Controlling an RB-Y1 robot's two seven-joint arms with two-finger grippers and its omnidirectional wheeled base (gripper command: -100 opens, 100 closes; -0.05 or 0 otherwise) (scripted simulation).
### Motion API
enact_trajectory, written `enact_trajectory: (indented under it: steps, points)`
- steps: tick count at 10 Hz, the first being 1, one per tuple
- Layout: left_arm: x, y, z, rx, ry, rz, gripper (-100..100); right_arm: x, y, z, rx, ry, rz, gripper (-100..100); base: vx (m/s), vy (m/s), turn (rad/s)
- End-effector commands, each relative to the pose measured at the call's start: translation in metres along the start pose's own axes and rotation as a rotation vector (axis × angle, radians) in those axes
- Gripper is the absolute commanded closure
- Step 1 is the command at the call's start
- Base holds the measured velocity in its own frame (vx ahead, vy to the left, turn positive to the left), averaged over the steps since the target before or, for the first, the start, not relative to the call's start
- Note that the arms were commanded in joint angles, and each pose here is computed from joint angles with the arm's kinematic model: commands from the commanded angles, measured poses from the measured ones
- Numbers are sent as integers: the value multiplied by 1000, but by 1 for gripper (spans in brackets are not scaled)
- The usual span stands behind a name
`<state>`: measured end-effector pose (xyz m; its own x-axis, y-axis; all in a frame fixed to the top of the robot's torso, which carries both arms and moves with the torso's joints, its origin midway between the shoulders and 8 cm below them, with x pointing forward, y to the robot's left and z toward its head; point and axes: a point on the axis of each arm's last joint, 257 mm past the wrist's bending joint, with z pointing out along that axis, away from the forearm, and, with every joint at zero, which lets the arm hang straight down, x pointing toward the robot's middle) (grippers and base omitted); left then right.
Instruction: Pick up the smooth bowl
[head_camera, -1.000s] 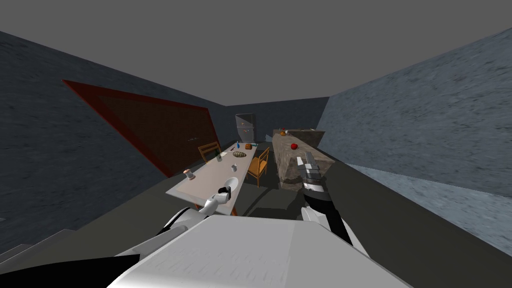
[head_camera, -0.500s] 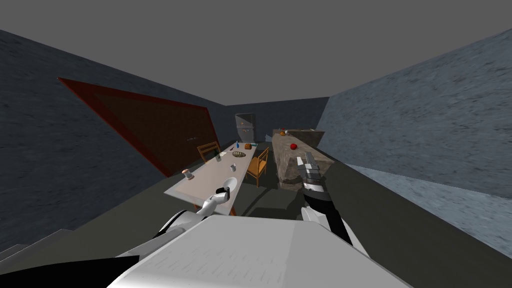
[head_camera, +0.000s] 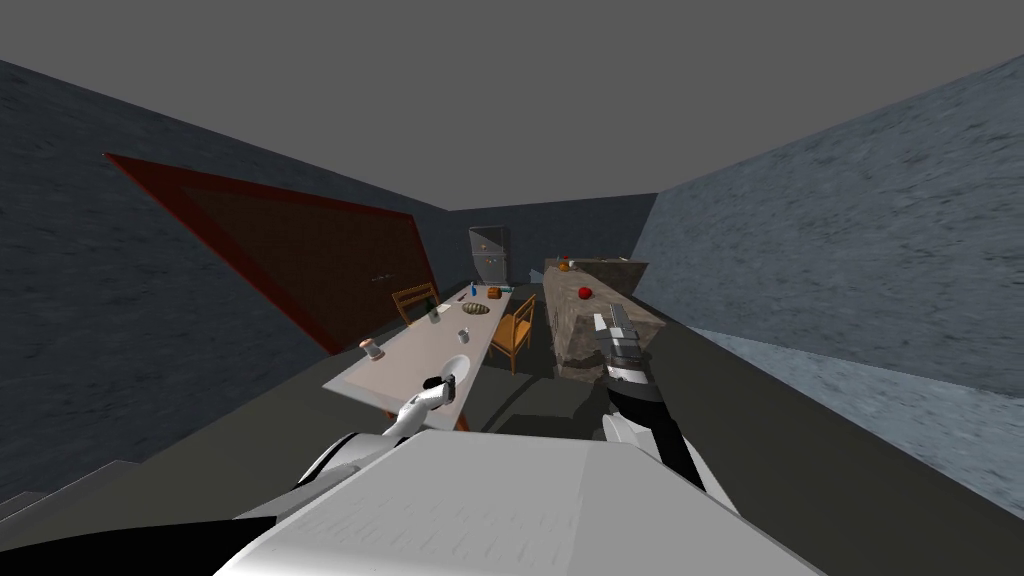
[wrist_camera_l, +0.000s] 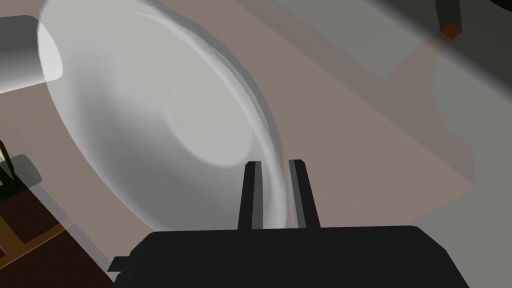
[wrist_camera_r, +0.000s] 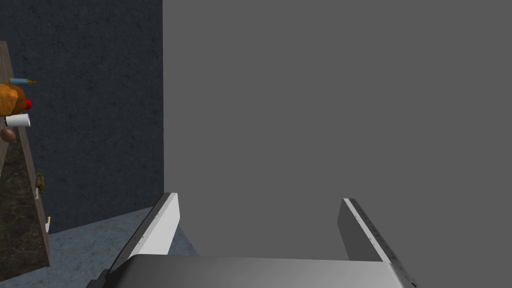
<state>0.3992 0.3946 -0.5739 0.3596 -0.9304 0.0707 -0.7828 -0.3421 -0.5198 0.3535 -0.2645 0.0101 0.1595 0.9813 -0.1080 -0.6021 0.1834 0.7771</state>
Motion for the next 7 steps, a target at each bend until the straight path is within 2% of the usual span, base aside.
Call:
enact_trajectory:
  steps: [1,2,3,4,6,7]
  points:
    - [-4,0,-1,-3,0,17,100,0,0,0,0,0,0,0,7,-38,7]
    - [-12,-1,-3,-3,0,-13,100,0,0,0,0,0,0,0,3,-42,-8]
    - [-12,-1,-3,-3,0,23,100,0,0,0,0,0,0,0,5,-35,2]
    - [-21,-3,-5,-2,1,-10,100,0,0,0,0,0,0,0,12,-40,-7]
    - [-21,-3,-5,-2,1,24,100,0,0,0,0,0,0,0,6,-24,4]
    - [-29,-5,-8,0,2,1,100,0,0,0,0,0,0,0,4,-28,-13]
